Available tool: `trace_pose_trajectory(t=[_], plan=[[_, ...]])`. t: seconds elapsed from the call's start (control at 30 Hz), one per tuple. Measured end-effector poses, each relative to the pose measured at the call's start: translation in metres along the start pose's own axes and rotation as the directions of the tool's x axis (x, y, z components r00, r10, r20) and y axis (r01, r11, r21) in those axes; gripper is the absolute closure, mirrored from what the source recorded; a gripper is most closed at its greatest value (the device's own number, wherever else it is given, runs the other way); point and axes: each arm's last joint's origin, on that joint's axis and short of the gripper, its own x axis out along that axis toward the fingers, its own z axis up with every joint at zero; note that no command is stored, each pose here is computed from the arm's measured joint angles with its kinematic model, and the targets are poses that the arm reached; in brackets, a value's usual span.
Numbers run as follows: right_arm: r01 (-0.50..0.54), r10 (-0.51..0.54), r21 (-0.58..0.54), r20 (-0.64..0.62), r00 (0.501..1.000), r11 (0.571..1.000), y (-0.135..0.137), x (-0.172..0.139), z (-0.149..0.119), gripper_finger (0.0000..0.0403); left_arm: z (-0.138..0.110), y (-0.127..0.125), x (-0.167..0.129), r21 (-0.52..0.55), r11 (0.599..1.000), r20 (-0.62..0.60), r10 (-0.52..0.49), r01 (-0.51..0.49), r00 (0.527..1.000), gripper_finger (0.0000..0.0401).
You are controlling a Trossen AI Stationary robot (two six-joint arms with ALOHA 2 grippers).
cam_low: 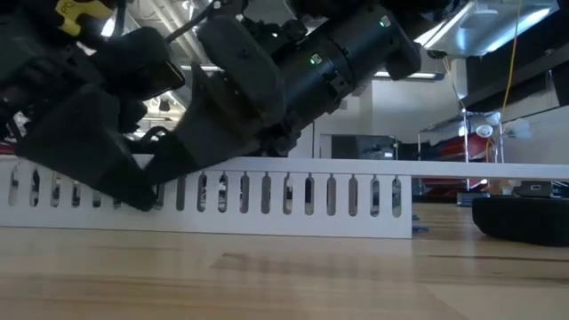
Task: Ziptie cables
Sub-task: Close the white cable duct lid
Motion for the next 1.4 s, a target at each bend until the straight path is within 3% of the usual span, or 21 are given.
trace_pose_trajectory(t=[0.1, 0.33, 0.5, 0.77, 1.0, 1.2, 1.4], plan=[[0.012, -0.013, -0.016, -0.076, 0.997, 1.000, -0.001, -0.004, -0.002, 0.0085, 0.010, -0.002, -0.011, 0.002, 1.000, -0.056, -0.004, 0.004, 0.998, 0.0110], [0.006, -0.007, -0.018, -0.088, 0.996, 1.000, 0.001, -0.023, 0.013, 0.0085, 0.025, -0.009, -0.055, -0.011, 1.000, -0.186, 0.014, -0.016, 0.982, 0.0116], [0.004, -0.006, -0.019, -0.090, 0.996, 1.000, 0.001, -0.025, 0.013, 0.0084, 0.012, -0.015, -0.084, -0.024, 0.995, -0.224, 0.089, -0.097, 0.971, 0.0117], [-0.007, 0.006, -0.013, -0.077, 0.997, 1.000, 0.002, -0.025, 0.015, 0.0084, -0.024, -0.025, -0.085, -0.013, 0.995, -0.093, 0.093, -0.095, 0.991, 0.0117], [-0.005, 0.005, -0.011, -0.072, 0.997, 1.000, 0.002, -0.025, 0.015, 0.0084, -0.048, -0.010, -0.079, -0.043, 0.989, -0.006, 0.145, -0.145, 0.989, 0.0117], [-0.009, 0.009, -0.005, -0.063, 0.998, 1.000, 0.002, -0.024, 0.015, 0.0084, -0.052, -0.006, -0.077, -0.063, 0.993, 0.079, 0.102, -0.098, 0.992, 0.0123], [-0.002, 0.004, 0.022, -0.083, 0.997, 1.000, 0.002, -0.017, 0.007, 0.0084, -0.055, -0.004, -0.078, -0.072, 0.994, 0.118, 0.086, -0.078, 0.989, 0.0162]])
